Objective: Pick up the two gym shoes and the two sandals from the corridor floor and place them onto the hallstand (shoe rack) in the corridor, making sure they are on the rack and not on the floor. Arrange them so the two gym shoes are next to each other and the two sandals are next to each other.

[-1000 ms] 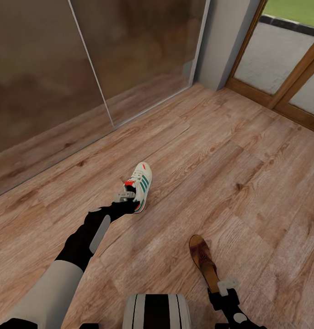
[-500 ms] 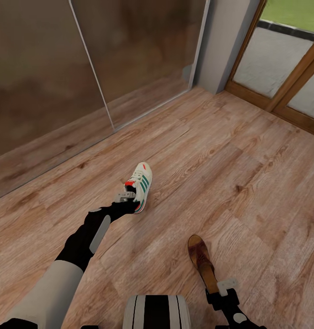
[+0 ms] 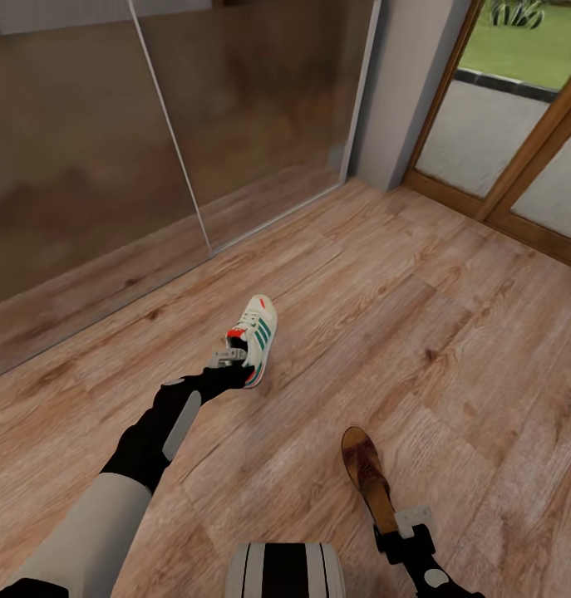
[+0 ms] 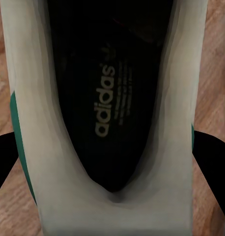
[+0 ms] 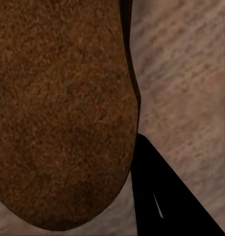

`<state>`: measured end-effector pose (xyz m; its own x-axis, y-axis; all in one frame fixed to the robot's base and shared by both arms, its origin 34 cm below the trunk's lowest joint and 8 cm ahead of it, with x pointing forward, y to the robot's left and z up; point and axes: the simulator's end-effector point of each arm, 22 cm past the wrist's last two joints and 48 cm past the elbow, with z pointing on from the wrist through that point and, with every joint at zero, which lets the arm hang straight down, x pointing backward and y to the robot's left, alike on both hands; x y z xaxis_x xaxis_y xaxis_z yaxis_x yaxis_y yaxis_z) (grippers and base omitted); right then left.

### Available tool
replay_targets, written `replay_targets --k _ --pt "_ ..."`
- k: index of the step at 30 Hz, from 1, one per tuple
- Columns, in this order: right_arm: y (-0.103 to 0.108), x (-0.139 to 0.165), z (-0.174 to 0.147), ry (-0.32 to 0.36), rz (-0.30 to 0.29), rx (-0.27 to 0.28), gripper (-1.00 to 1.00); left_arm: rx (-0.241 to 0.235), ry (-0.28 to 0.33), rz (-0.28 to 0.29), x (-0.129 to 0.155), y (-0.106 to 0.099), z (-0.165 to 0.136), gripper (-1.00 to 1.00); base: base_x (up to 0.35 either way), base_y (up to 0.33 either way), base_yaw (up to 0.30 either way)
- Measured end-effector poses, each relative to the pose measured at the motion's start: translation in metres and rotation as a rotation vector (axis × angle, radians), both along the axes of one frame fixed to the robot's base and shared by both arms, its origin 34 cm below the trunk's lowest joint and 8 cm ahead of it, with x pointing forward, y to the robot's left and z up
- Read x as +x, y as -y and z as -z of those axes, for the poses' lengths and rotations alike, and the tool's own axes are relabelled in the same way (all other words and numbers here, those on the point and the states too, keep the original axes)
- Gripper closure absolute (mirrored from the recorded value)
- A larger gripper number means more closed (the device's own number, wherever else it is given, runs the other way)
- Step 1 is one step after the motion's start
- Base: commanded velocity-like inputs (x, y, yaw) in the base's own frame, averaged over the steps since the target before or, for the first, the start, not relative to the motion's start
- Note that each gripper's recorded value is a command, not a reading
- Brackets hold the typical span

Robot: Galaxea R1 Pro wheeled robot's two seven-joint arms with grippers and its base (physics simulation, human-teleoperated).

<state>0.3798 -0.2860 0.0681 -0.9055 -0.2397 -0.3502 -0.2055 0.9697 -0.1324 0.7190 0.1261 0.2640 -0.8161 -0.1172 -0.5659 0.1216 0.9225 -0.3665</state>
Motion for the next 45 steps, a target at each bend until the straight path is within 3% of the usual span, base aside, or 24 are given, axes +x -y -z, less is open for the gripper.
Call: replay_targets --k 14,17,19,23,26,32,45 --pt "0.000 0.043 -0.024 0.100 0.024 -0.001 1.00 -0.006 0.053 0.002 0.011 0.002 -0.038 1.00 0.000 0.000 0.000" --pt "0.008 0.119 -0.057 0.266 0.034 -0.017 1.00 -0.007 0.065 0.001 0.014 0.002 -0.046 1.00 0.000 0.000 0.000" --pt "0.020 0.175 -0.091 0.375 0.084 -0.028 1.00 -0.009 0.074 -0.001 0.015 0.002 -0.052 1.00 0.000 0.000 0.000" --pt "0.037 0.221 -0.128 0.378 0.222 -0.014 1.00 -0.008 0.092 -0.002 0.019 0.002 -0.063 1.00 0.000 0.000 0.000" --pt "0.042 0.255 -0.167 0.392 0.286 0.016 1.00 -0.004 0.105 -0.004 0.021 0.000 -0.071 1.00 0.000 0.000 0.000" --pt "0.039 0.312 -0.257 0.538 0.279 0.036 1.00 -0.005 0.130 -0.003 0.025 0.000 -0.088 1.00 0.000 0.000 0.000" --pt "0.039 0.325 -0.307 0.604 0.281 0.048 1.00 -0.011 0.197 -0.001 0.033 0.003 -0.135 1.00 0.000 0.000 0.000"
